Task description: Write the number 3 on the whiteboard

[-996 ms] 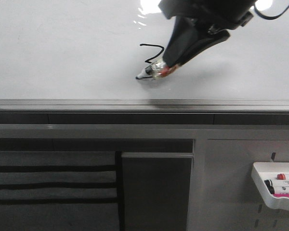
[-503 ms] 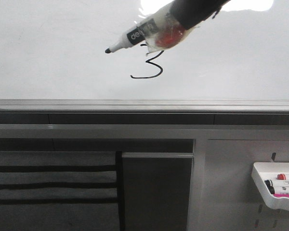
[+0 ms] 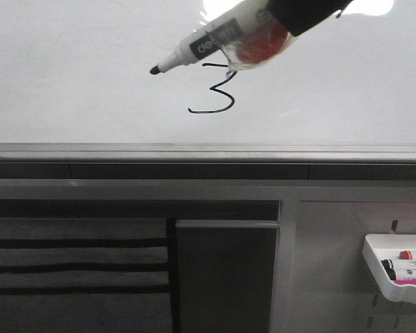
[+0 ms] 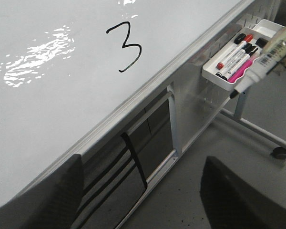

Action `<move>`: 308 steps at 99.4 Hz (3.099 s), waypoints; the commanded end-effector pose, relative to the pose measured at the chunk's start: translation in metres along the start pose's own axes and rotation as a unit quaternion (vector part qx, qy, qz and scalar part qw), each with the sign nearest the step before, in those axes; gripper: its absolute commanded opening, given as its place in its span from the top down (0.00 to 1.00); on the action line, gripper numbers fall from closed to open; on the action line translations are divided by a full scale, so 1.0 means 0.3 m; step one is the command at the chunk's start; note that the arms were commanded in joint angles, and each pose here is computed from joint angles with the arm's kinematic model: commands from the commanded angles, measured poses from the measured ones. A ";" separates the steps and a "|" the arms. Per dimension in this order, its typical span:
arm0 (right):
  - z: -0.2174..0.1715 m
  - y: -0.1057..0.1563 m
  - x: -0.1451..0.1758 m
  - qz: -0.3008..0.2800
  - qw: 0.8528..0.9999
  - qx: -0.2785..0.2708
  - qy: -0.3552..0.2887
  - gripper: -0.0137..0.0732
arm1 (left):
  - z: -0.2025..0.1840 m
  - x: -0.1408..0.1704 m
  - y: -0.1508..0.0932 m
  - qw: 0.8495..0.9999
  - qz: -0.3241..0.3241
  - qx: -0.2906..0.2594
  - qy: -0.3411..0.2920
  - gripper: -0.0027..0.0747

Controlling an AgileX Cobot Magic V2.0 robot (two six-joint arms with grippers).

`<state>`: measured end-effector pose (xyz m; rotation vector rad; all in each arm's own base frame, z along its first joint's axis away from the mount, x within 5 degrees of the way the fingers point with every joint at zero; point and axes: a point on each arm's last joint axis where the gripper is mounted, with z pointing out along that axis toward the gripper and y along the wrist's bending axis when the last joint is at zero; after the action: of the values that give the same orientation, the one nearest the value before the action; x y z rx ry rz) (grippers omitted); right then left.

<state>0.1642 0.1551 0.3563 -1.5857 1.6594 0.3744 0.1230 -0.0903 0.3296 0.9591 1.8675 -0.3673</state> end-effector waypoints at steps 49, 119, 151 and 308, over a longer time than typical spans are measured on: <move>-0.042 -0.024 -0.044 -0.097 0.993 0.056 -0.040 0.85 | 0.192 -0.221 -0.106 0.972 0.173 0.158 0.014 0.34; -0.036 -0.025 -0.043 -0.096 0.993 0.053 -0.038 0.85 | 0.361 -0.302 -0.100 0.960 0.210 0.181 0.036 0.66; -0.036 -0.025 -0.045 -0.092 0.994 0.052 -0.043 0.85 | 0.361 -0.303 -0.101 0.961 0.207 0.182 0.034 0.92; -0.251 -0.111 0.120 0.187 0.953 0.234 -0.035 0.41 | 0.429 0.081 0.467 0.936 -0.258 -0.238 0.003 0.99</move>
<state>0.1734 0.0738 0.3749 -0.9685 1.8964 0.2167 0.2979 -0.0712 0.2519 0.2014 2.1489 -0.2142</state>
